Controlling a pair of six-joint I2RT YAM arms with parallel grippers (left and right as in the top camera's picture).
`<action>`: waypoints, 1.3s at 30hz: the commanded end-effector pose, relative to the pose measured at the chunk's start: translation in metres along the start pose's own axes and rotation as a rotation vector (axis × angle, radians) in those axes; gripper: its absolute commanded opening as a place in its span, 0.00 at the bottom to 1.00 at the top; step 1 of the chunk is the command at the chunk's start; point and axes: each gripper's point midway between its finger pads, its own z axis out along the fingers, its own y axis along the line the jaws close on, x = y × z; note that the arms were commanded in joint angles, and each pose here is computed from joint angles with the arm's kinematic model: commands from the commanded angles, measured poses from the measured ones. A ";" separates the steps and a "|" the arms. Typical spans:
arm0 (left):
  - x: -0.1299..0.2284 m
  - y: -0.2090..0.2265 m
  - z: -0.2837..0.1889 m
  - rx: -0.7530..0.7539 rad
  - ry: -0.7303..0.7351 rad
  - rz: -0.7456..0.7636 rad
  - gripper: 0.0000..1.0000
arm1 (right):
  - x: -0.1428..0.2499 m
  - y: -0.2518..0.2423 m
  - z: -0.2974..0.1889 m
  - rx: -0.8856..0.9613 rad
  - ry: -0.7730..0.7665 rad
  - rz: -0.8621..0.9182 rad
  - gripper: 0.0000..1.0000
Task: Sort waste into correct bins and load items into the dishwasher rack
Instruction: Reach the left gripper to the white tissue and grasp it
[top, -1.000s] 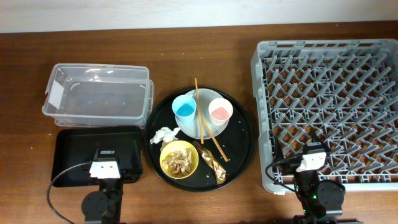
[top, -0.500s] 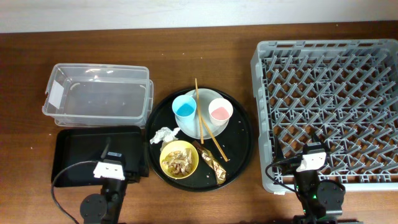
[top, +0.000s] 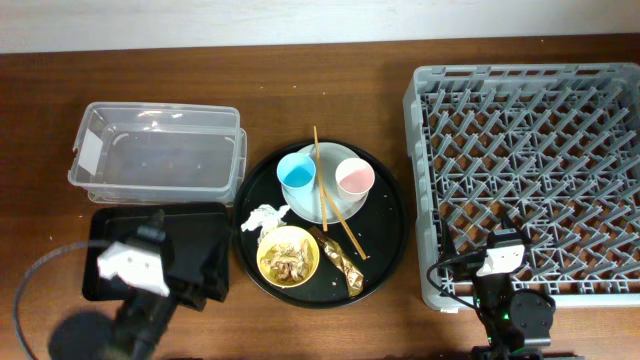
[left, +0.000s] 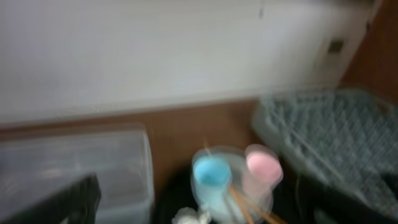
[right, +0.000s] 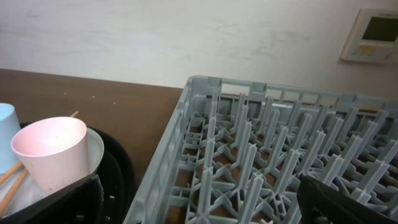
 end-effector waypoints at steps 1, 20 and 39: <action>-0.011 -0.011 0.020 0.094 0.187 -0.080 0.99 | 0.002 0.001 0.000 -0.001 0.000 0.008 0.98; 0.113 0.046 0.085 -0.332 0.728 -0.512 0.28 | 0.002 0.001 0.000 -0.001 0.000 0.008 0.98; 0.243 0.019 0.165 -0.391 1.068 -0.472 0.48 | 0.002 0.001 0.000 -0.001 0.000 0.008 0.98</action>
